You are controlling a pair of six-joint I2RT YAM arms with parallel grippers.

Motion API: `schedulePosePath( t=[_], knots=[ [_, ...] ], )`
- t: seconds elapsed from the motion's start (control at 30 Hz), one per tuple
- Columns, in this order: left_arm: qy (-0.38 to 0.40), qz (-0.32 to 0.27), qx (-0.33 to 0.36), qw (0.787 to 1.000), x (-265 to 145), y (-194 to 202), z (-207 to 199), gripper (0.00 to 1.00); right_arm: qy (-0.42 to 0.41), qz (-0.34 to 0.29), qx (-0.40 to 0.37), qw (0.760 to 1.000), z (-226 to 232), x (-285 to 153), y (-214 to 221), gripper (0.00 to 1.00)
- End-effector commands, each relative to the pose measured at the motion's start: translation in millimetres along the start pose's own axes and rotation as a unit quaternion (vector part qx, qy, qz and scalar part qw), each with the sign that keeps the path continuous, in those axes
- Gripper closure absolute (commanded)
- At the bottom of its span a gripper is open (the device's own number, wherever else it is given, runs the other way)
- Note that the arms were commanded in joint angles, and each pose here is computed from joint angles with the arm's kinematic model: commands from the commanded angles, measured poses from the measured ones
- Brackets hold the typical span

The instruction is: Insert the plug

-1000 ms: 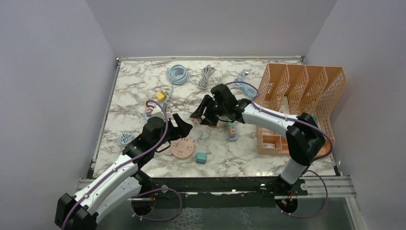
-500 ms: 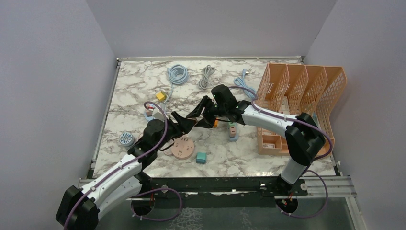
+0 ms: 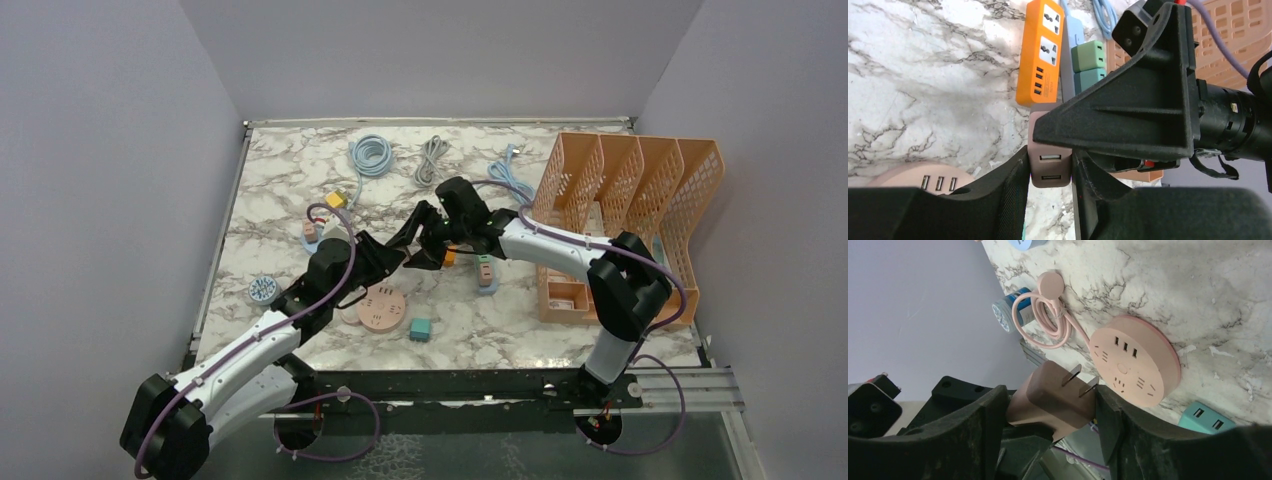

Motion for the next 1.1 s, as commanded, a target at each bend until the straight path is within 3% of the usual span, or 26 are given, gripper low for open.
schedulePosePath(
  t=[0.0,0.1,0.3,0.5,0.67,1.07],
  knots=[
    [-0.037,-0.006,0.025,0.999,-9.1,-10.2,0.0,1.0,-0.011,-0.001,-0.046,0.999,11.2,-6.1,3.1,0.26],
    [-0.077,0.014,0.041,0.996,-20.0,-6.8,9.7,1.0,-0.004,-0.03,-0.072,0.997,12.4,-13.2,-2.7,0.17],
    [-0.176,0.07,0.062,0.98,-51.8,-6.8,20.9,1.0,0.017,-0.074,-0.079,0.994,-6.2,-27.4,-8.6,0.16],
    [-0.283,0.134,0.076,0.947,-65.4,0.1,37.9,1.0,0.044,-0.086,-0.075,0.993,-22.8,-31.6,-8.0,0.17],
    [-0.294,0.225,0.12,0.921,-60.2,6.7,38.2,1.0,0.044,-0.079,-0.074,0.993,-27.4,-33.2,-6.0,0.19],
    [-0.266,0.348,0.198,0.877,-39.9,4.4,31.4,1.0,0.038,-0.064,-0.074,0.995,-35.6,-39.3,0.8,0.21]
  ],
)
Point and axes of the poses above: each gripper's point midway between its finger pads, its own x axis out along the fingers, its own z axis along the line the jaws close on, y = z × x, the point moved 8 cm from there along -x, back along the fingers, and after that the axes turned 8 degrees about x, right-handed, at the moved point
